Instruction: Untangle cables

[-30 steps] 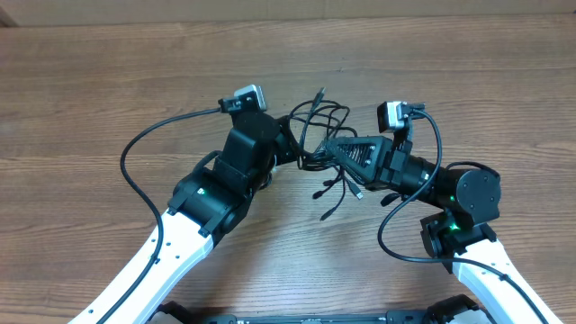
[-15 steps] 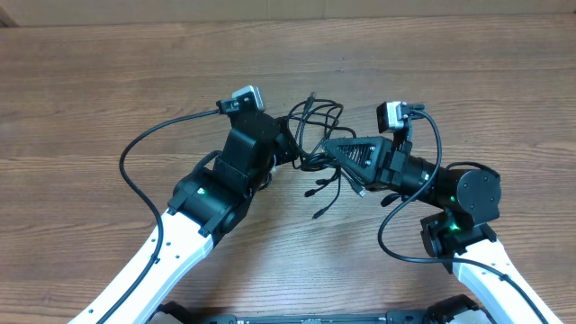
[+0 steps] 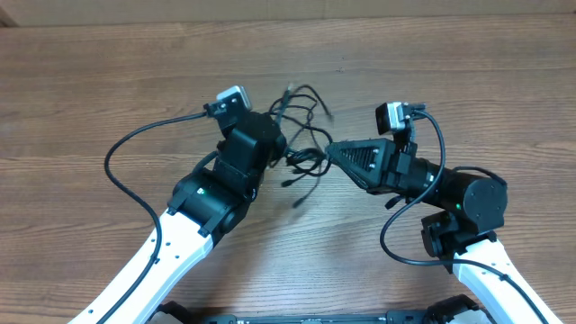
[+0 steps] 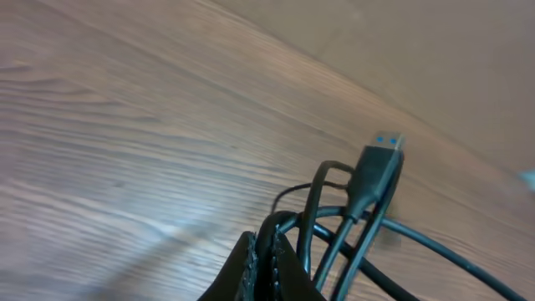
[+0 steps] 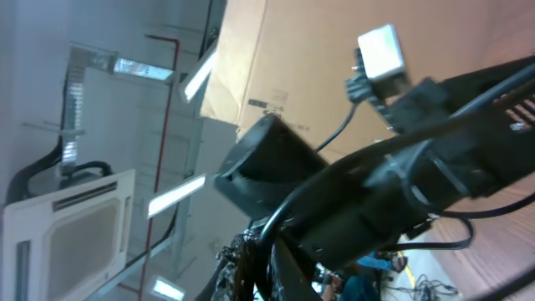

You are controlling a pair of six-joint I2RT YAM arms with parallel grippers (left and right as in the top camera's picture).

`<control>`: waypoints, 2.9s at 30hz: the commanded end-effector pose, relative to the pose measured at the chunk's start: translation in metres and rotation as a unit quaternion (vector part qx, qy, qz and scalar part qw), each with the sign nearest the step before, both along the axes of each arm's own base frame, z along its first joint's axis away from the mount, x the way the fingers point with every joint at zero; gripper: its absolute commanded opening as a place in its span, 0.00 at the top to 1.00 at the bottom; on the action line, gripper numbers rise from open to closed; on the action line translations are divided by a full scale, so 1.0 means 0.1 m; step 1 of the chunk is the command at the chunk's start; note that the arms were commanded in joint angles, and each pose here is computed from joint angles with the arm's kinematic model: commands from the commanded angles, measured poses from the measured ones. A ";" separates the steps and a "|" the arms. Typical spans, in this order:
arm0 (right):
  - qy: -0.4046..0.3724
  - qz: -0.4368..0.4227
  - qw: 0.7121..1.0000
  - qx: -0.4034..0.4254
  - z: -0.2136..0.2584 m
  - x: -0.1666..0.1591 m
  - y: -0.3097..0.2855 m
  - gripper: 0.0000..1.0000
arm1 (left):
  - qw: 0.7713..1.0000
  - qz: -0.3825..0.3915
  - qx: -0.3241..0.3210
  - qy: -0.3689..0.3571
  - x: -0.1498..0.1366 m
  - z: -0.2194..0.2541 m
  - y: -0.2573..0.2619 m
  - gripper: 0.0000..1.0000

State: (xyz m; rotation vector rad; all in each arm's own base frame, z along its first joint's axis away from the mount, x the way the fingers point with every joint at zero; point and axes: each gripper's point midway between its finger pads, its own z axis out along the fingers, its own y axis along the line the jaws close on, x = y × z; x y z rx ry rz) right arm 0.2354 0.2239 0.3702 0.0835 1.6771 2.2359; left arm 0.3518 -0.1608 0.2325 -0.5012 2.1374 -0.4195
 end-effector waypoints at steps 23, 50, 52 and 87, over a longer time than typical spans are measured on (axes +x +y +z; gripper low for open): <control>0.032 -0.014 0.999 -0.029 -0.15 0.10 0.00 0.65 | 0.996 0.072 -0.046 0.014 0.23 -0.04 0.49 0.96; 0.248 -0.164 0.944 -0.141 -1.28 0.63 -0.22 0.00 | 0.848 0.151 -0.507 0.032 0.31 0.62 -0.03 0.96; 0.254 -0.165 0.942 -0.144 -1.31 0.63 -0.22 0.00 | 0.839 0.139 -0.526 0.026 0.33 0.72 -0.07 0.96; 0.280 -0.186 0.931 -0.141 -1.37 0.59 -0.03 0.12 | 0.771 0.021 -0.637 0.002 0.25 1.42 -0.49 0.95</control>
